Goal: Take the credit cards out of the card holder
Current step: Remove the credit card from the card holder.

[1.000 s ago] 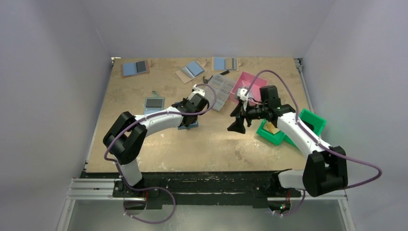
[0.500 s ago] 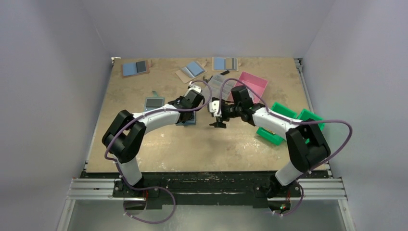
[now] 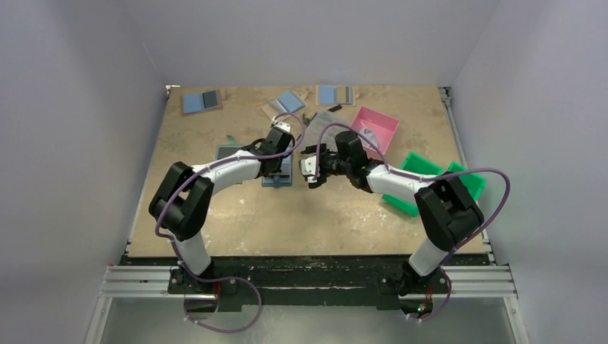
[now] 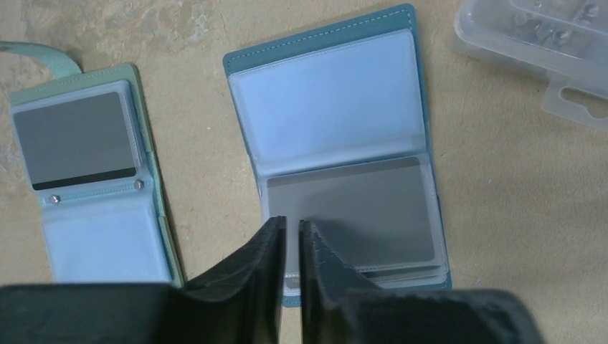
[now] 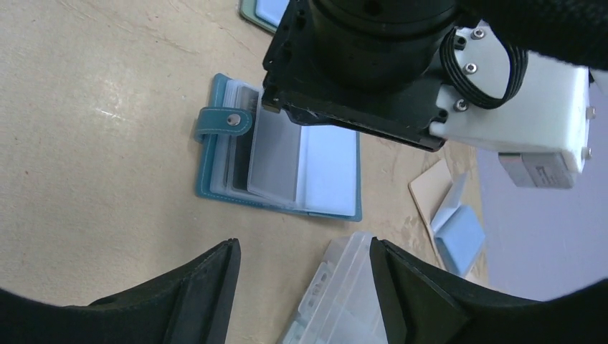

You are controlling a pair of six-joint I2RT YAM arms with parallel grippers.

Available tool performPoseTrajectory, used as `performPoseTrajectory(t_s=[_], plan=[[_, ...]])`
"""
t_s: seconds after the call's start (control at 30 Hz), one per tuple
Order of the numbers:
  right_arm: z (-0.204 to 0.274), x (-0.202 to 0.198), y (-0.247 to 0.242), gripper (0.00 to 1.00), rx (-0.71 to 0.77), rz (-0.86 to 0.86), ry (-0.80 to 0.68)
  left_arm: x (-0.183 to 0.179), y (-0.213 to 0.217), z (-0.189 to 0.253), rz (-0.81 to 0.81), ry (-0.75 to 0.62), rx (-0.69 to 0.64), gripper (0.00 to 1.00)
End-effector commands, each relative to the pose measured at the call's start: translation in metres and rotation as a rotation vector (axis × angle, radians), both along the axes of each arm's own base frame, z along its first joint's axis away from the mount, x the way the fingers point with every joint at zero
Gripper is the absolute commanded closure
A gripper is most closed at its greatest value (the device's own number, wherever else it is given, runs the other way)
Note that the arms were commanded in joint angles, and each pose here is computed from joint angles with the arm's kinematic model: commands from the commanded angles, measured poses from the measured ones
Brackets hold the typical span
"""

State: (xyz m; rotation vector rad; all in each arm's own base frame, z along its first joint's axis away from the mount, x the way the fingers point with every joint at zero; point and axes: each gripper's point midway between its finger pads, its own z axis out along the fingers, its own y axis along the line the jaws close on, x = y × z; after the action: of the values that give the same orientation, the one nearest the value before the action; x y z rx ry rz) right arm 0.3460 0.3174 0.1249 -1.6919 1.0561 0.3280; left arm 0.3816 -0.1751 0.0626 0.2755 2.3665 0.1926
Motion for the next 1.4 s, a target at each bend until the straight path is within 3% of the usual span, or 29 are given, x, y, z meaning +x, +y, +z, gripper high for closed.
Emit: performPoseTrajectory(t_s=[0.0, 0.13, 0.2, 0.5, 0.87, 1.37], plan=[[0.007, -0.007, 0.005, 0.26, 0.012, 0.042, -0.045, 0.006, 0.007, 0.027, 0.048, -0.021, -0.141, 0.77], [0.000, -0.019, 0.013, 0.26, -0.001, 0.058, -0.060, -0.008, 0.022, 0.039, 0.098, -0.001, -0.249, 0.55], [-0.004, -0.019, 0.020, 0.28, -0.017, 0.045, -0.074, -0.017, 0.024, 0.041, 0.117, 0.012, -0.346, 0.51], [-0.020, 0.001, 0.044, 0.34, -0.064, -0.046, -0.114, -0.046, 0.035, 0.045, 0.236, 0.027, -0.573, 0.50], [-0.033, 0.015, 0.056, 0.43, -0.085, -0.101, -0.113, -0.070, 0.058, 0.066, 0.293, -0.048, -0.579, 0.47], [-0.043, 0.019, 0.061, 0.47, -0.106, -0.115, -0.114, -0.079, 0.063, 0.075, 0.298, -0.073, -0.590, 0.46]])
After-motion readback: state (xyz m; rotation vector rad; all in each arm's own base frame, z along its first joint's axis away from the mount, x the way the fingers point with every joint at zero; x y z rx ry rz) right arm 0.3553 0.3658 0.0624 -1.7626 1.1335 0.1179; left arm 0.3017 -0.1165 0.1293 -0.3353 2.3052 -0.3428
